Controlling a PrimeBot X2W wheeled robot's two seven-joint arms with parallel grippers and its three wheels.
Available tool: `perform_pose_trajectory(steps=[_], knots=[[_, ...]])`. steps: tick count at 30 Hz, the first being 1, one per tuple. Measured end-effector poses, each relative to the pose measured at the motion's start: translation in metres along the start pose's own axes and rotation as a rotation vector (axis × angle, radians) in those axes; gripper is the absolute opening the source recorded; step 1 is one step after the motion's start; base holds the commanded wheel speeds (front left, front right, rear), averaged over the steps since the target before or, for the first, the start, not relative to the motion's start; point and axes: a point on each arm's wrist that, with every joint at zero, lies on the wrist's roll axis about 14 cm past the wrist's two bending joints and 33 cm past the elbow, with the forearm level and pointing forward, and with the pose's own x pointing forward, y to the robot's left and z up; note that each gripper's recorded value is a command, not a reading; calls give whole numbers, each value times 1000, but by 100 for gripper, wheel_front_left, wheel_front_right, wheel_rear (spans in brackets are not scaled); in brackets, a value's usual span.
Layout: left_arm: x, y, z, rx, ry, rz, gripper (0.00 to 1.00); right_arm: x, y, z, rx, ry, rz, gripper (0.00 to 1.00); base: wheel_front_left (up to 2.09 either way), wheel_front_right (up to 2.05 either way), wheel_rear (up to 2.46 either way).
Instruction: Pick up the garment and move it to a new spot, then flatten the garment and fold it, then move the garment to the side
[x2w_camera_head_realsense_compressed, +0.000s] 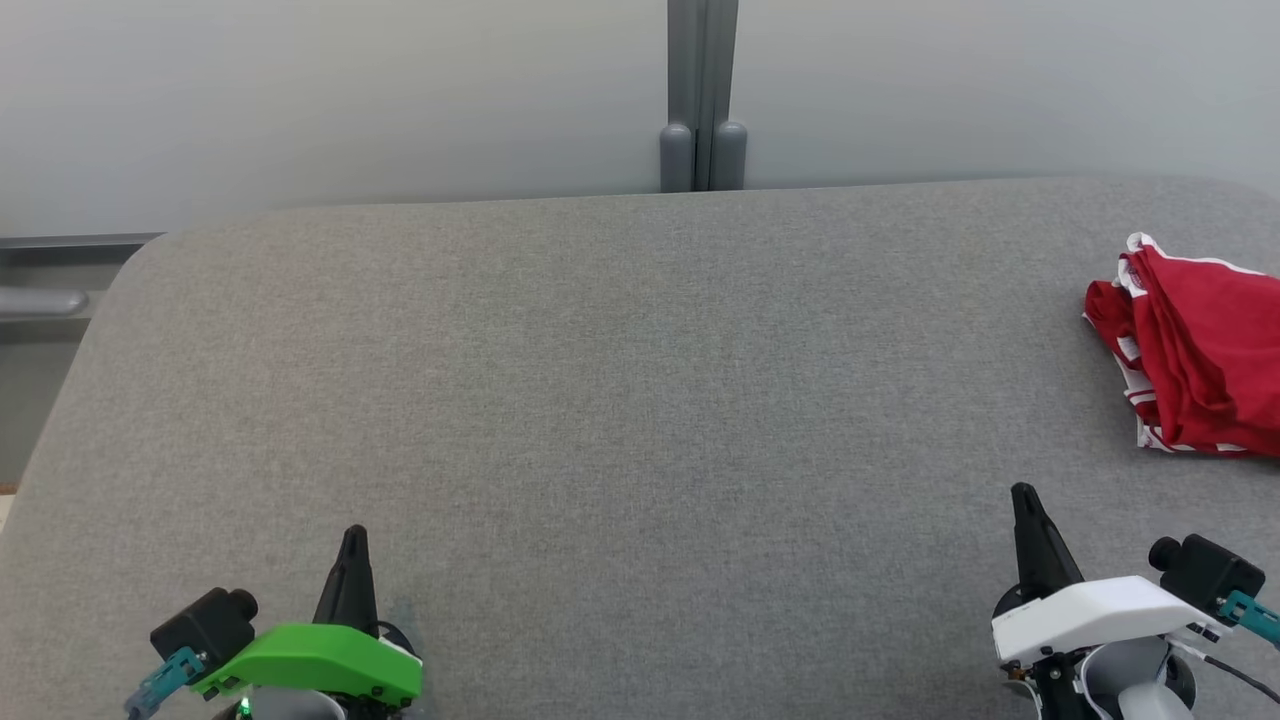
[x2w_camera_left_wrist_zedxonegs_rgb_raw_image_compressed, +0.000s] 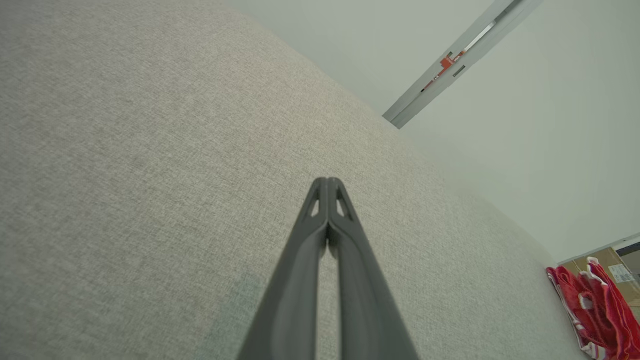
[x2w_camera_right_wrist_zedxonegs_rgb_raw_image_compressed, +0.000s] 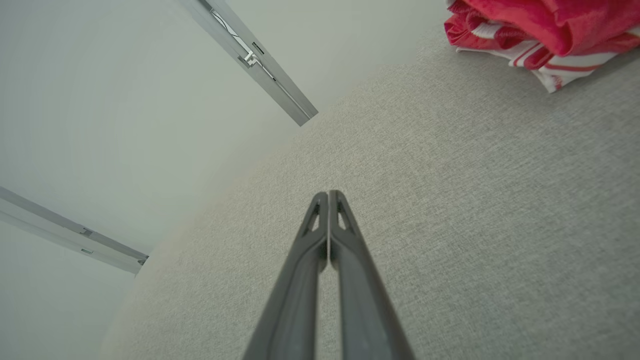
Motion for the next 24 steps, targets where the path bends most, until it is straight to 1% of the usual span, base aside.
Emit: perform_pose_trajectory(steps=[13,24], knots=[[3,0,8,-175,-2,-1,0,3,-3,9,171,-13,-18,0,0,0,0],[7,-2,15,-302,-6,-13,0,4,-6,13,300,-19,-26,0,0,0,0]])
